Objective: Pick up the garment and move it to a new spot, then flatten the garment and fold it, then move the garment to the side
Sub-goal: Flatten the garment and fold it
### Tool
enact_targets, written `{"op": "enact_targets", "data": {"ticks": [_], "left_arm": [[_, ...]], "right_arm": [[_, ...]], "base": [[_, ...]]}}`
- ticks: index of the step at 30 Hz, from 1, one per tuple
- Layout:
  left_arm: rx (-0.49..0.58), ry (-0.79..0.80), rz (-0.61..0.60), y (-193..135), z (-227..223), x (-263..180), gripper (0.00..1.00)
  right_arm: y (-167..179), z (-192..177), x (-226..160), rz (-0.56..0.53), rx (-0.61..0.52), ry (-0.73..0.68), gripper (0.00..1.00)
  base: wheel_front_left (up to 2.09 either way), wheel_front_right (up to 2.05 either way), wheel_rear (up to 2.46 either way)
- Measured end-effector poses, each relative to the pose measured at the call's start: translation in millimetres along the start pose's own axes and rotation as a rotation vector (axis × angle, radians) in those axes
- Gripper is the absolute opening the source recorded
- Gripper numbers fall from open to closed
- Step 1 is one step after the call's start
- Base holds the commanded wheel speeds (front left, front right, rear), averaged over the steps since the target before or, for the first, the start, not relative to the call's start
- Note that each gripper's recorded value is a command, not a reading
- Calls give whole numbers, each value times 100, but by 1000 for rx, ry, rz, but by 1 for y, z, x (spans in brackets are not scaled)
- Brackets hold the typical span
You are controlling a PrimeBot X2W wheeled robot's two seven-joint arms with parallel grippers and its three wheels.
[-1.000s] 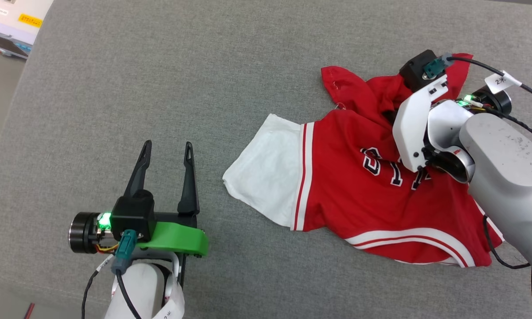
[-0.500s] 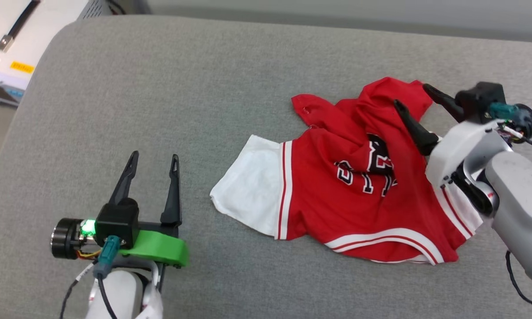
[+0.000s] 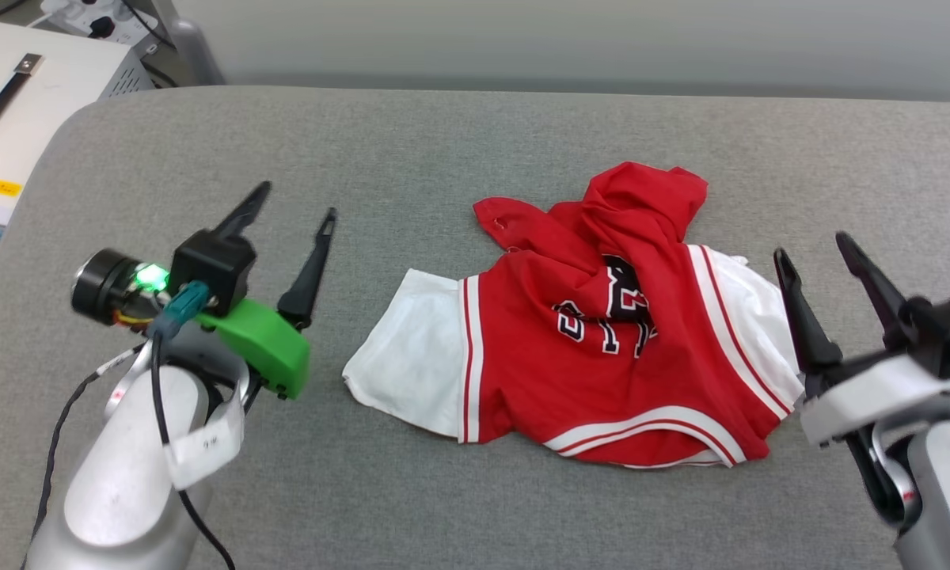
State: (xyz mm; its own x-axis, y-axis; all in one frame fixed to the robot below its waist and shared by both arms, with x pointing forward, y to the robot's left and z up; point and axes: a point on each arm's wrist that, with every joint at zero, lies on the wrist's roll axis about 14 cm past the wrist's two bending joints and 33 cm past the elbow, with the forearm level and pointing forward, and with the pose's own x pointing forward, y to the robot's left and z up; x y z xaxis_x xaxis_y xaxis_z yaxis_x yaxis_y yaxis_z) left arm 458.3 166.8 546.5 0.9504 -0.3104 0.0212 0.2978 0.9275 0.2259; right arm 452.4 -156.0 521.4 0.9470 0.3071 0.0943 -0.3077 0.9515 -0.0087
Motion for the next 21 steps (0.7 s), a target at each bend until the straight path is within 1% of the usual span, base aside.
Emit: {"op": "enact_targets", "data": {"ticks": [2,4,7,9,11,12,13,15,16,21], "left_arm": [[-22,41,-57,-10,0,7,100],[-59,132,-121,-21,-7,12,100],[-105,258,-203,-34,-16,15,100],[-132,381,-255,-42,-29,14,100],[-108,519,-310,-49,-47,7,100],[-84,676,-372,-58,-68,-3,100],[-56,799,-440,-71,-87,-15,100],[-25,870,-482,-78,-100,-24,100],[-13,967,-522,-86,-122,-38,100],[-23,1076,-530,-86,-154,-53,100]], "right_arm": [[-2,-2,-13,-33,4,1,100],[-4,-2,-23,-63,9,-7,100],[-1,-1,-33,-80,4,-10,100],[1,-2,-38,-92,5,-9,100],[3,-4,-41,-96,5,0,100],[4,-4,-42,-105,6,-1,100],[3,-5,-43,-112,2,5,100],[1,-6,-45,-119,1,11,100],[-1,-10,-46,-126,-2,23,100],[-3,-15,-45,-134,1,36,100]], "base": [[0,0,0],[0,0,0],[0,0,0],[0,0,0],[0,0,0],[0,0,0],[0,0,0],[0,0,0],[0,0,0],[0,0,0]]}}
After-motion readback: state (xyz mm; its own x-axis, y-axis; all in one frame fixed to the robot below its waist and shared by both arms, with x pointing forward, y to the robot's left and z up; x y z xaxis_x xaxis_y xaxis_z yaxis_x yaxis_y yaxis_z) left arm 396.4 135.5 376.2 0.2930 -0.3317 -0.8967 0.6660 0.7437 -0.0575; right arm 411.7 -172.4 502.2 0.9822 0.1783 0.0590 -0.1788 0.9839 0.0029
